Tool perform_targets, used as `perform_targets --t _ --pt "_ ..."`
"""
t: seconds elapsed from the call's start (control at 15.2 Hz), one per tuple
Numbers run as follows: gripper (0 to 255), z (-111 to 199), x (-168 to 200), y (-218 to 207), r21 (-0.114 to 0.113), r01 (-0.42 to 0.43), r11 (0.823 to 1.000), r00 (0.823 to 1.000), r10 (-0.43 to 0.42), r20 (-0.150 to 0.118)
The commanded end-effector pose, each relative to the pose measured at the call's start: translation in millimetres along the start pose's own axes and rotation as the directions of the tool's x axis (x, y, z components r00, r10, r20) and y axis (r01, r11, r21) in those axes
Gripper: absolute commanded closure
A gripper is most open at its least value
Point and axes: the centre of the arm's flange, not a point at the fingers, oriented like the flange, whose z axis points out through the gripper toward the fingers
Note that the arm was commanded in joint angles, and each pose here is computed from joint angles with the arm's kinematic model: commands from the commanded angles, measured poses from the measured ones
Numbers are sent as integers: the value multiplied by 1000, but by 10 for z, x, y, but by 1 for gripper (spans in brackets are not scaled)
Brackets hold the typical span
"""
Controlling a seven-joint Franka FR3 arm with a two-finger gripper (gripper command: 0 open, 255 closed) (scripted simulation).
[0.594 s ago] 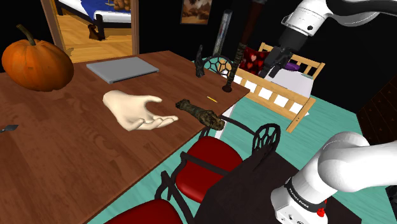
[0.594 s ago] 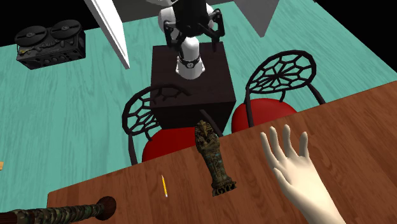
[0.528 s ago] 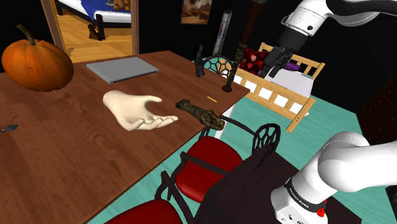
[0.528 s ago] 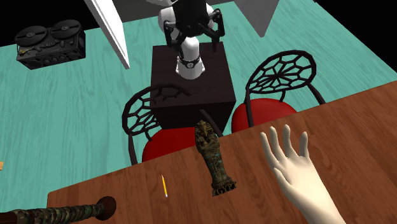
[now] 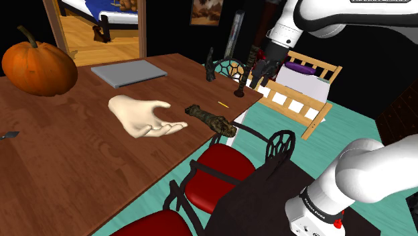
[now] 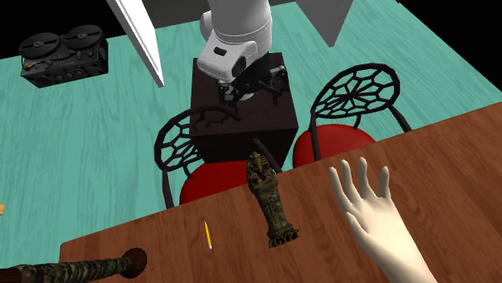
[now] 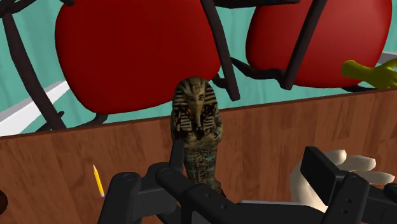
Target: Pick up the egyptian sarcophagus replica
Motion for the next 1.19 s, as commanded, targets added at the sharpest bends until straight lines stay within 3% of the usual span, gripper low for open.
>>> perform_targets --t 0.0,1.12 --pt "0 175 239 -7 -5 13 1000 1000 -13 19" --pt "0 1885 1965 -48 -35 120 992 977 -112 183"
